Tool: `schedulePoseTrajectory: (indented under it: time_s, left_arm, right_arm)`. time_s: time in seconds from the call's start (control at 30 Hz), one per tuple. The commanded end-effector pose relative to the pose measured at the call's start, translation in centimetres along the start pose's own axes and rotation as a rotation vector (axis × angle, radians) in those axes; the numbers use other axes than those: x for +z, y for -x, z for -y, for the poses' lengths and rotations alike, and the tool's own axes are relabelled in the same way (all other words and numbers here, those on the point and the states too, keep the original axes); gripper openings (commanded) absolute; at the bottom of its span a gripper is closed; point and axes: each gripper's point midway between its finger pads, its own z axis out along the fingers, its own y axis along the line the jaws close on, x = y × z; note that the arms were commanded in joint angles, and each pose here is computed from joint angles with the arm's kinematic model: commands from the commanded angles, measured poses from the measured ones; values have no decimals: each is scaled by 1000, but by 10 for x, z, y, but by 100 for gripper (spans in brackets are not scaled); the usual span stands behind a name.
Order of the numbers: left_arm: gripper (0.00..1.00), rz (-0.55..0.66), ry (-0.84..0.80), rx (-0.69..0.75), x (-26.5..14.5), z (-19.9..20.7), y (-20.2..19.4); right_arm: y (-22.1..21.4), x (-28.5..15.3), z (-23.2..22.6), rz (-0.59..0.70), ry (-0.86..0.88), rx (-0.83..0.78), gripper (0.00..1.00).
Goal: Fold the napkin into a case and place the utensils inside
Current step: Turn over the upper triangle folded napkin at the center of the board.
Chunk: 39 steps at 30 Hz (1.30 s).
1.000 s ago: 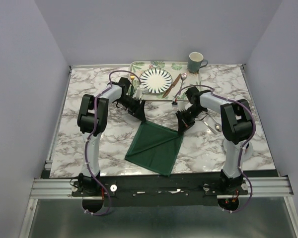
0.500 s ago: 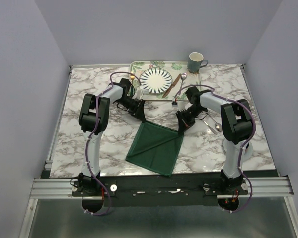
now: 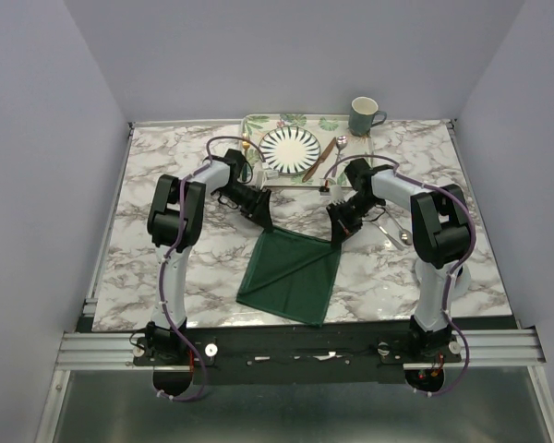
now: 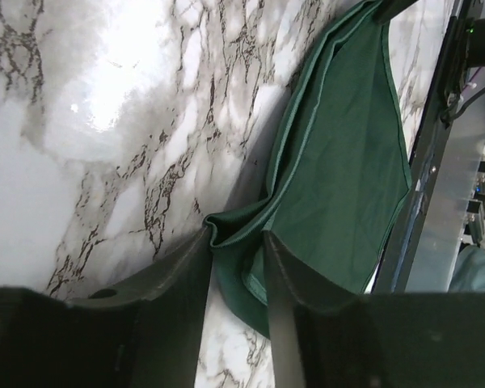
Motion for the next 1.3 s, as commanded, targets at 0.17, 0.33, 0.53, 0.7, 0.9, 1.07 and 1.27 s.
schedulePoseTrajectory:
  time_s: [0.17,0.33,0.53,0.7,0.9,1.07,1.27]
  left_arm:
    - [6,-17,34,81,-5,4,-4]
    - [0,26,62,194,-25,25,13]
    - [0,112,156,425,-67,58,55]
    - [0,251,263,620,-123,79,121]
    - [0,336,409,920,-167,97,175]
    - [0,282,419,1134,-156,90,149]
    - [0,170,275,1150,-99,91,49]
  right_arm:
    - [8,-10,-2,17,-32,-60,1]
    - [15,-24,-7,57,-58,-131,1]
    - [55,-74,-17,200,-187,-334,0]
    - [109,-137,-19,361,-402,-544,1]
    - [175,-216,-34,573,-654,-820,1]
    - [183,-218,-38,600,-742,-993,1]
    - [104,-123,-39,405,-657,-1198,1]
